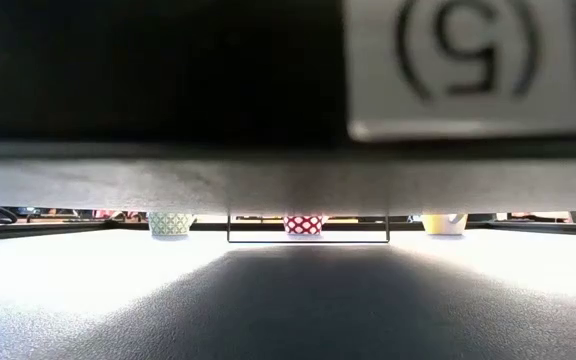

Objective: Place coffee mugs
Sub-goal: Put the red mug on the shelf

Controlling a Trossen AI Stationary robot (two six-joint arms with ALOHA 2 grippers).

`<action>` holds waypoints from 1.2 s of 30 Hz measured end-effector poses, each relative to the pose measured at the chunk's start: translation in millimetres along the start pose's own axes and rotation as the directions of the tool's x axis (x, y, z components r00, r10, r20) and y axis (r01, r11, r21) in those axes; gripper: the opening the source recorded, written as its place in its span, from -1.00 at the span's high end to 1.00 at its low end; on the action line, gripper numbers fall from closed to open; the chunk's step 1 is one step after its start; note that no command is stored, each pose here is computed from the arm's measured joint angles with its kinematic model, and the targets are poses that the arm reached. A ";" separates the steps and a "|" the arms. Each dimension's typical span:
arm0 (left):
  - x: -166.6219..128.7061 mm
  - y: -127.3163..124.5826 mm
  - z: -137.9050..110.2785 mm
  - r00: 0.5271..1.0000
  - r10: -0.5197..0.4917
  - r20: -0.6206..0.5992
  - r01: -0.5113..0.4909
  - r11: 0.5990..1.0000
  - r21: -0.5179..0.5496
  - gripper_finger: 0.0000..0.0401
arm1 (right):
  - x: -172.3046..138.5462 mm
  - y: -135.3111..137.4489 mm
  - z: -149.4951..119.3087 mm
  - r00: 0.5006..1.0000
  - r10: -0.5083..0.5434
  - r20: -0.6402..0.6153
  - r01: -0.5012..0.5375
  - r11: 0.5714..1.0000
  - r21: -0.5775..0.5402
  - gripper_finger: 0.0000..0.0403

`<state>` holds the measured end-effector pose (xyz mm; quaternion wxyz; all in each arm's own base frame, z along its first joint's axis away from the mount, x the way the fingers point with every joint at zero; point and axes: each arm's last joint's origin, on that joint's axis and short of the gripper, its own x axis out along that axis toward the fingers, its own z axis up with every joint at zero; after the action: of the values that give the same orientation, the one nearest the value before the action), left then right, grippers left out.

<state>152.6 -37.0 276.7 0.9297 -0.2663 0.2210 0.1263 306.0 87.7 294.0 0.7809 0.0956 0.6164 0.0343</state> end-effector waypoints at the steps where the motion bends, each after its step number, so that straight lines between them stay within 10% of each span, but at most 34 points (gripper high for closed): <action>1: 0.0 0.2 -0.2 1.000 0.002 -0.002 -0.002 1.000 0.001 0.74 | 1.6 3.4 2.6 1.000 0.003 0.001 -0.003 1.000 -0.018 0.94; 36: -18.7 4.0 4.5 0.996 -0.091 0.020 0.089 0.992 0.091 0.74 | 48.3 98.1 50.6 0.998 0.037 -0.055 -0.043 0.994 -0.102 0.94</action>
<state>136.4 -33.4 287.4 0.9481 -0.2324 0.2028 0.0776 372.8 186.6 277.8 0.7674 0.0665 0.6321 0.0843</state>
